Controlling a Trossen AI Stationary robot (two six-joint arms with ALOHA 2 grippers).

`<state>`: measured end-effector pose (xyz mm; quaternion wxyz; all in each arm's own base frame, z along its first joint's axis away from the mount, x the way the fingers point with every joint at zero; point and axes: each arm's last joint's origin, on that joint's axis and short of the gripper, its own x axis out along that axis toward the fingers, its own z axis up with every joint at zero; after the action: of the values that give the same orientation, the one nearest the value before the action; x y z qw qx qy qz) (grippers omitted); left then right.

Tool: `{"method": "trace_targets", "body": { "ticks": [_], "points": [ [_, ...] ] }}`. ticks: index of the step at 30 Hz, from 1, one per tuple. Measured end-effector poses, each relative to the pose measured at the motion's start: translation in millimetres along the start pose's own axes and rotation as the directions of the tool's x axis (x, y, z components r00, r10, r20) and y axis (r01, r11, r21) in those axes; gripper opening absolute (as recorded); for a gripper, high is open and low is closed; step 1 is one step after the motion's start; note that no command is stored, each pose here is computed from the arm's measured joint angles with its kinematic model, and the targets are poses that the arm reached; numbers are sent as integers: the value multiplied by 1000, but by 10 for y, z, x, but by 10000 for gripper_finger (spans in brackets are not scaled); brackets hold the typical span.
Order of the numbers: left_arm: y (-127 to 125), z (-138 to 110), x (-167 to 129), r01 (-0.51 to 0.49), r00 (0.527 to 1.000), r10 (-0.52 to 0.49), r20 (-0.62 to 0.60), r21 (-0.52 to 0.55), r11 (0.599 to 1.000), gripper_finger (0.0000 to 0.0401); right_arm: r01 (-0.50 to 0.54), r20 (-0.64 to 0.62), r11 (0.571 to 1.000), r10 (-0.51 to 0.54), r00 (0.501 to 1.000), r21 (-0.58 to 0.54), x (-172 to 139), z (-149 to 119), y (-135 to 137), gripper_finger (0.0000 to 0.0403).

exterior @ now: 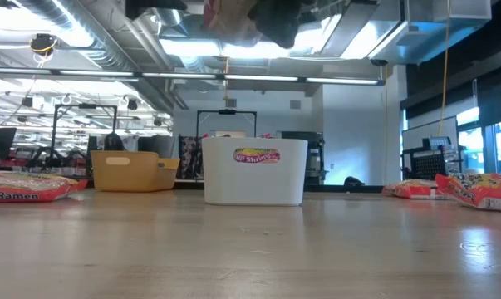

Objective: Sort Maruchan noodles
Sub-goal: Put the top green noodle pack into the white bin

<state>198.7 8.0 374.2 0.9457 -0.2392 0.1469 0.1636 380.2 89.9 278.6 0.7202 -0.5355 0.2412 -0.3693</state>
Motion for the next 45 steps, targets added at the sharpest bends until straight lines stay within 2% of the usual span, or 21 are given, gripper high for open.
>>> {"method": "trace_targets", "body": {
  "ticks": [10, 17, 24, 31, 36, 45],
  "points": [
    [211, 212, 74, 19, 997, -11, 79, -100, 995, 253, 30, 20, 999, -30, 999, 16, 179, 53, -201, 96],
    [171, 266, 222, 78, 991, -65, 121, -113, 990, 253, 36, 4, 999, -36, 999, 14, 271, 14, -211, 96],
    [210, 220, 400, 39, 997, -31, 71, -116, 992, 253, 37, -2, 999, -37, 999, 10, 275, 15, -197, 96],
    [189, 278, 403, 64, 990, -53, 131, -82, 995, 246, 37, 11, 999, -37, 999, 11, 274, 19, -200, 96],
    [191, 279, 403, 54, 990, -45, 134, -58, 997, 202, 35, 17, 999, -35, 999, 23, 276, 23, -186, 97],
    [186, 283, 403, 58, 989, -57, 136, -5, 998, 73, 30, 21, 994, -32, 999, 109, 276, 23, -182, 97]
  ]
}}
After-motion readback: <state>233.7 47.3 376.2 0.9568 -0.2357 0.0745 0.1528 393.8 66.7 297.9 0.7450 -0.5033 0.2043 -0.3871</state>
